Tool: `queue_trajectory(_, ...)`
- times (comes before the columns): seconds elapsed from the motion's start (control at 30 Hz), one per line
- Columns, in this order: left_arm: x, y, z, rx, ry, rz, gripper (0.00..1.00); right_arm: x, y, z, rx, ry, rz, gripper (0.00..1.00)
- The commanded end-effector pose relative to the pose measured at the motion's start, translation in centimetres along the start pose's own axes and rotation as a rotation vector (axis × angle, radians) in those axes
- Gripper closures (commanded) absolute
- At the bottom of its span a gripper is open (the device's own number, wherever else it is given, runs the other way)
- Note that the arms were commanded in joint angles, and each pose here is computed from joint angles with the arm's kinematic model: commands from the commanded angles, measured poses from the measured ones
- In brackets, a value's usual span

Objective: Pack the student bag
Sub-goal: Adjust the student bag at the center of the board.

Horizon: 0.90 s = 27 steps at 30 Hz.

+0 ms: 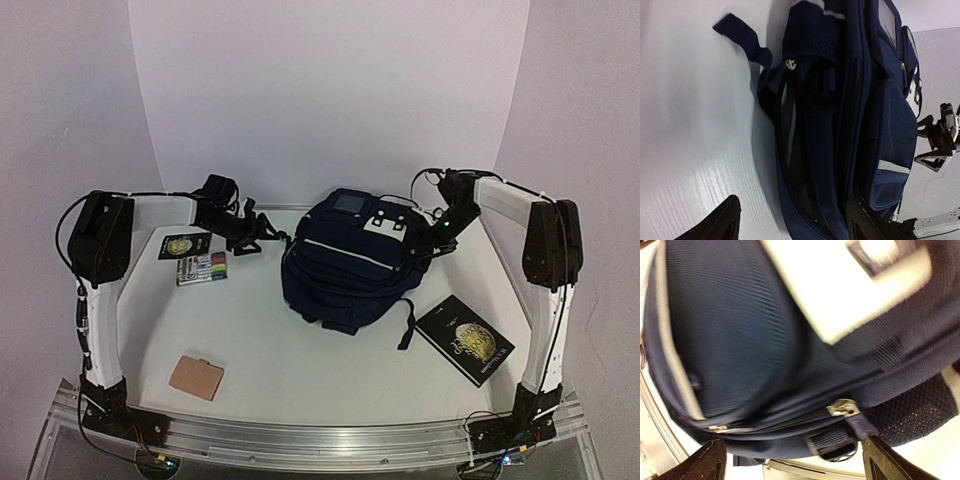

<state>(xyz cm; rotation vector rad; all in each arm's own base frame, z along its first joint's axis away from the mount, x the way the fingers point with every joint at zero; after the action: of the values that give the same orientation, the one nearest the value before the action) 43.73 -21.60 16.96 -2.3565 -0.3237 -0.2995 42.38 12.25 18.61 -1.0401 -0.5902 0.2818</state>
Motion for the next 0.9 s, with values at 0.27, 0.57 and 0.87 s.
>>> queue_trajectory(0.27, -0.6, 2.5, -1.9, -0.154, -0.03, 0.093, 0.31, 0.3, 5.6, 3.4, 0.278, 0.013, 0.033, 0.08)
queue_trajectory(0.57, 4.2, 6.2, -1.9, -0.145, 0.028, 0.07, 0.36, 1.3, 7.6, 13.9, 0.367, -0.243, 0.017, 0.11)
queue_trajectory(0.87, 10.0, -1.8, -2.7, 0.092, 0.107, -0.21, 0.17, 3.0, 0.9, 14.4, 0.237, -0.346, -0.143, 0.04)
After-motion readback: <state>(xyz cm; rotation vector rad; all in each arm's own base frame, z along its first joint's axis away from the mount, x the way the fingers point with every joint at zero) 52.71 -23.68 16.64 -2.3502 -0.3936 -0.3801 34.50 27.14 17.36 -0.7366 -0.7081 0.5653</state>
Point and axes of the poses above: each gripper's point midway between its finger pads, its own y axis out along the fingers, its own z axis along the line the jaws close on, x = y × z, the point moved 10 cm from there along -y, back along the fingers, and after that the axes turned 1 degree about -y, right-handed, at the moved point
